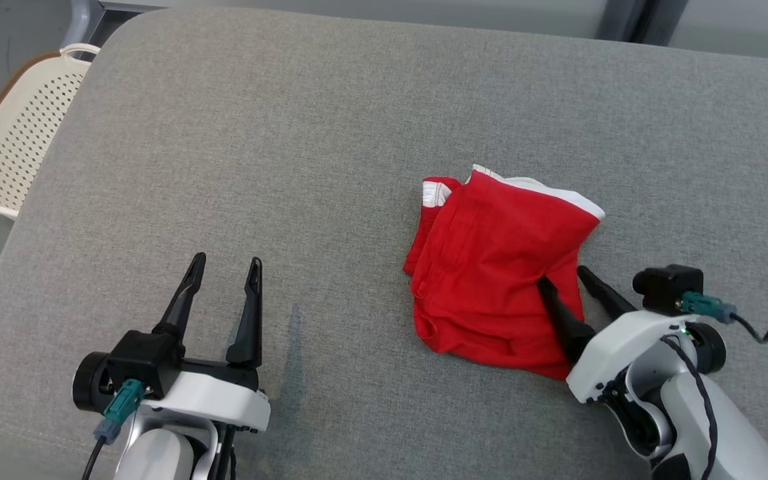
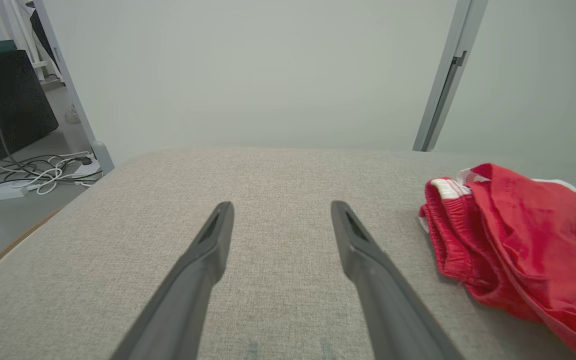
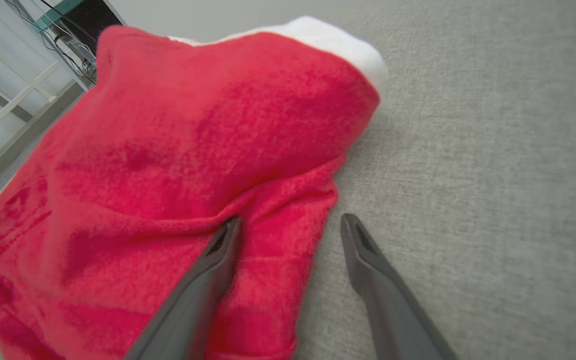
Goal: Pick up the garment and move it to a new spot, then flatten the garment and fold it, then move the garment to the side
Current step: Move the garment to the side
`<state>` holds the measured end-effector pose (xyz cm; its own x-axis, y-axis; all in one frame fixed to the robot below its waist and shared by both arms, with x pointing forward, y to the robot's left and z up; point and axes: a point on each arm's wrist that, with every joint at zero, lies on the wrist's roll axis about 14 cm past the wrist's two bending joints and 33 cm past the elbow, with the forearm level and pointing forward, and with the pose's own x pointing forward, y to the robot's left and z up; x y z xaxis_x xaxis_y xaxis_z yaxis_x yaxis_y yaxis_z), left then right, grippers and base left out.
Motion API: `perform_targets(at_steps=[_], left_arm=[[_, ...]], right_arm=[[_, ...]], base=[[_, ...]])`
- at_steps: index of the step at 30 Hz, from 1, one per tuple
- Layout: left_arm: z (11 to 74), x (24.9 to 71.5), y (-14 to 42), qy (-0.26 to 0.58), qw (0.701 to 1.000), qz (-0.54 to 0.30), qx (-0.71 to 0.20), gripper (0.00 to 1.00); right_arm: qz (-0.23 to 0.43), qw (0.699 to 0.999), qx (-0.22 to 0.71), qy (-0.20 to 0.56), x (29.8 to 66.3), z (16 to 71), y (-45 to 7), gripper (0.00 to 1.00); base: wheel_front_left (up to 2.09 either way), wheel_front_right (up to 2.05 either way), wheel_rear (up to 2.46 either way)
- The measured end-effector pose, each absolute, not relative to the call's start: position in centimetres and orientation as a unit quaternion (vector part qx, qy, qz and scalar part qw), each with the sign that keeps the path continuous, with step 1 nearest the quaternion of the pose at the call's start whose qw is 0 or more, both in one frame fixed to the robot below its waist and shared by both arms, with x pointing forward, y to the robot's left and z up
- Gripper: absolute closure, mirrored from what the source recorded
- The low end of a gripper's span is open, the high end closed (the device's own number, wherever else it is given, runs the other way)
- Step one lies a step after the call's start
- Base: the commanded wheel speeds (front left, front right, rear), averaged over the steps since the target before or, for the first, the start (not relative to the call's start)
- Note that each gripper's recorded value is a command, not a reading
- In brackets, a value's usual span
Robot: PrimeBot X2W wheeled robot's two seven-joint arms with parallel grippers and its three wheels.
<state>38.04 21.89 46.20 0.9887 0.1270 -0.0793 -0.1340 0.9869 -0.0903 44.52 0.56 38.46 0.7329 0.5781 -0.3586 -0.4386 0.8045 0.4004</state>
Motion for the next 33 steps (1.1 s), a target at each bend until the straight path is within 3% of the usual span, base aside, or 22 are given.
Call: perform_targets(at_steps=[2,3,4,5,11,19,33], left_arm=[[46.0,38.2,21.8,0.039,0.996,0.064,-0.048,0.0],[46.0,38.3,21.8,0.039,0.996,0.063,-0.048,0.0],[46.0,38.4,21.8,0.037,0.996,0.063,-0.048,0.0],[46.0,38.5,21.8,0.038,0.996,0.062,-0.048,0.0],[45.8,38.7,21.4,0.038,0.996,0.055,-0.05,0.0],[46.2,39.9,19.5,0.029,0.998,0.024,-0.054,0.0],[48.0,43.0,12.5,-0.002,0.995,-0.091,-0.049,0.0]], right_arm=[[0.282,0.912,0.151,0.256,44.6,38.1,1.1,0.0],[0.285,0.909,0.151,0.264,44.6,37.9,1.3,0.47],[0.288,0.907,0.154,0.267,44.7,38.0,1.5,0.8],[0.289,0.905,0.161,0.269,44.7,38.1,1.6,1.0],[0.294,0.904,0.164,0.265,44.9,38.9,1.3,1.0],[0.285,0.924,0.13,0.218,45.5,41.4,-2.3,1.0],[0.137,0.961,0.049,0.237,40.8,41.5,-18.0,1.0]], base=[[0.0,0.0,0.0],[0.0,0.0,0.0],[0.0,0.0,0.0],[0.0,0.0,0.0],[0.0,0.0,0.0],[0.0,0.0,0.0],[0.0,0.0,0.0]])
